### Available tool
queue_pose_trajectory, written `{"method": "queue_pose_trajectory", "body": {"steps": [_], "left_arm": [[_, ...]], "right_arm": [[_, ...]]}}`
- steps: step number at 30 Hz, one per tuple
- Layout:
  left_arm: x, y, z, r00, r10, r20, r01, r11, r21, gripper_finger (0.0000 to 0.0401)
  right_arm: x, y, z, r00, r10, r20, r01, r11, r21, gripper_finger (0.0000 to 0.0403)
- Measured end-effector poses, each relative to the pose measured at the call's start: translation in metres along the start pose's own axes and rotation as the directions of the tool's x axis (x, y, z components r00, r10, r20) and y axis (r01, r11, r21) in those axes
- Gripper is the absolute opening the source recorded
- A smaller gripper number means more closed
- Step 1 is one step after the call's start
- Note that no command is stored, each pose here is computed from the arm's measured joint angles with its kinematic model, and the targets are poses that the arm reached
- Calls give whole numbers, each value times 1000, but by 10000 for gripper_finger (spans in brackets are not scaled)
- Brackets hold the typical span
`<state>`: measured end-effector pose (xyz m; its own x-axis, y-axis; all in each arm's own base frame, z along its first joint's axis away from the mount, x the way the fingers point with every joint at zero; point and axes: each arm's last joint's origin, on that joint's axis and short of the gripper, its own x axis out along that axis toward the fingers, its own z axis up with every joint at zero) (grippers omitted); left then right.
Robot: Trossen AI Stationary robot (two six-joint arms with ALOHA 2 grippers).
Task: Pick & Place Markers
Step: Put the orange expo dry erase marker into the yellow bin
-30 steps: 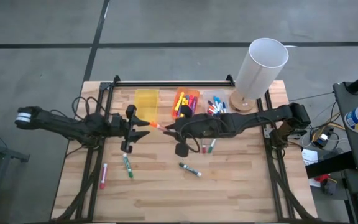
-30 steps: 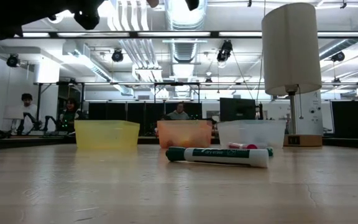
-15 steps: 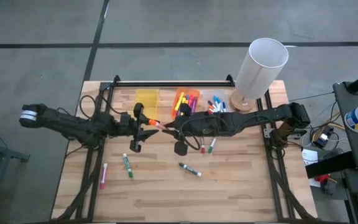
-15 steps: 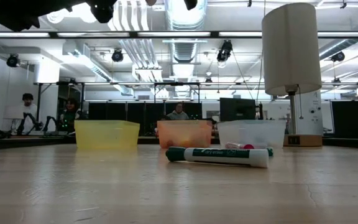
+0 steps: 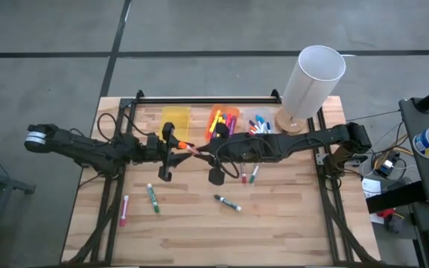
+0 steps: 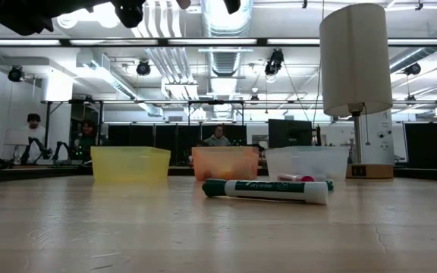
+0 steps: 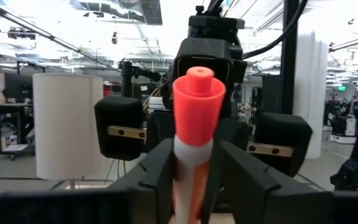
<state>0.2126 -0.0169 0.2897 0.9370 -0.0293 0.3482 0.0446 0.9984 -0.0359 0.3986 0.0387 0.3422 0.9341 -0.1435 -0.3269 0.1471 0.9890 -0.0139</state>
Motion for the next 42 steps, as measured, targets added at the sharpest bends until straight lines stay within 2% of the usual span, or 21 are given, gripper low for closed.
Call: {"method": "queue_pose_trajectory", "body": {"steps": [6, 13, 17, 20, 23, 26, 27, 29, 31, 34, 38, 42], "left_arm": [[0, 1, 0, 999, 41, -3, -41, 999, 0, 52], [-3, 2, 1, 997, 71, -22, -71, 997, 3, 53], [-8, 5, 4, 985, 166, -57, -165, 986, 17, 67], [-14, 8, 6, 956, 278, -95, -274, 960, 55, 68], [-22, 14, 5, 878, 457, -142, -443, 889, 119, 67], [-31, 21, 4, 737, 656, -160, -627, 753, 198, 67], [-33, 23, 3, 688, 707, -164, -670, 705, 231, 67], [-36, 29, 0, 619, 766, -172, -714, 641, 282, 67], [-38, 36, -4, 579, 793, -192, -732, 608, 307, 67], [-42, 48, -10, 521, 823, -227, -775, 567, 279, 68], [-49, 67, -18, 481, 822, -305, -806, 552, 215, 68], [-55, 86, -22, 472, 796, -380, -823, 552, 135, 68]], "right_arm": [[1, -3, 0, 1000, -15, -1, 15, 1000, 4, 104], [1, -4, -5, 998, -29, -48, 29, 1000, -7, 194], [1, -7, -15, 988, -69, -141, 64, 997, -45, 237], [0, -8, -19, 978, -98, -183, 93, 995, -36, 257], [0, -7, -20, 978, -93, -185, 93, 996, -11, 269], [-1, -4, -20, 979, -85, -184, 85, 996, -7, 271], [-1, -3, -20, 979, -83, -185, 83, 997, -9, 271], [-1, -4, -20, 979, -83, -184, 83, 996, -8, 268], [-1, -4, -20, 979, -85, -184, 85, 996, -8, 264], [-1, -4, -20, 979, -84, -184, 84, 996, -8, 258], [-2, -2, -20, 980, -78, -185, 80, 997, 7, 251], [-3, 1, -22, 977, -74, -202, 76, 997, 1, 247]]}}
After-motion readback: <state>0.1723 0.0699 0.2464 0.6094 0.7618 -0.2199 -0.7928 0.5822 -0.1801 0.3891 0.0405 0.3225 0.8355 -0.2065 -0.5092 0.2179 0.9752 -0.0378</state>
